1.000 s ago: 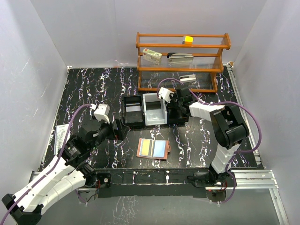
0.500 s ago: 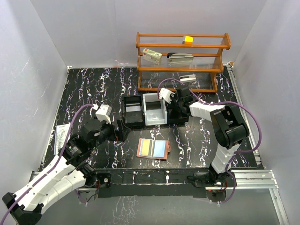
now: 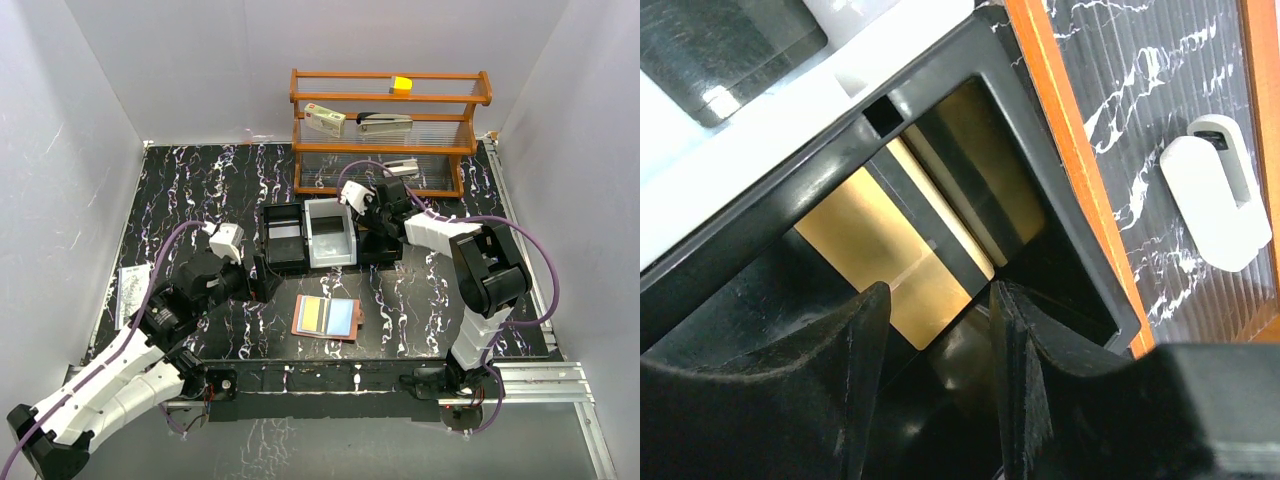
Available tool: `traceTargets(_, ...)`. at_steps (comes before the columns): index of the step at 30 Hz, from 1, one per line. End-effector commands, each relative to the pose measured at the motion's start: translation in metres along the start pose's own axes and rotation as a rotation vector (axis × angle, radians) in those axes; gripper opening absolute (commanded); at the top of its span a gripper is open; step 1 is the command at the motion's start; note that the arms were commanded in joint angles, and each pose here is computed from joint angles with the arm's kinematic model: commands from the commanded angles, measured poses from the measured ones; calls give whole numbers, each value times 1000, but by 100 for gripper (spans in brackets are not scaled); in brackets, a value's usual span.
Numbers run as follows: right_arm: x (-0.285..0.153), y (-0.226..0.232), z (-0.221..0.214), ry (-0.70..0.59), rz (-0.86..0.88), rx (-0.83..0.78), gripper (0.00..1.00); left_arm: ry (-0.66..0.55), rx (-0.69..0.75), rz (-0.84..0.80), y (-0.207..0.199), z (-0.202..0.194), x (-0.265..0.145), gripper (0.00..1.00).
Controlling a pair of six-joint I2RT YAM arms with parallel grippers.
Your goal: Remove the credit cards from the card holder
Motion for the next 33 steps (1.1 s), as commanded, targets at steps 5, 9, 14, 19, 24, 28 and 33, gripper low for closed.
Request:
traceTargets(5, -61, -83, 62, -205, -269, 254, 45, 5, -32, -16, -9, 6, 2, 99)
traceTargets(9, -112, -95, 83, -345, -355, 615, 59, 41, -64, 13, -7, 1, 10, 99)
traceTargets(14, -153, -55, 96, -393, -168, 1069, 68, 89, -114, 47, -6, -7, 21, 99)
traceTargets(19, -173, 19, 113, -418, 230, 1354, 62, 115, -147, 63, -5, -14, 28, 99)
traceTargets(24, -184, 75, 115, -442, 417, 1553, 54, 107, -172, 77, -3, -13, 30, 99)
traceTargets(28, -186, 113, 112, -366, 439, 1577, 51, 147, -189, 81, -2, -22, 34, 99)
traceTargets(33, -187, 163, 122, -270, 559, 1553, 49, 205, -212, 81, -1, -36, 41, 97)
Point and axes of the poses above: each gripper's point midway between its finger pads, its own x axis out along the fingers, its own y axis along the line the jaws close on, z = x × y, the point moved 3 cm from there along -x, back along the fingers, and after that the axes turned 12 degrees about -x, right-handed, at the moved point
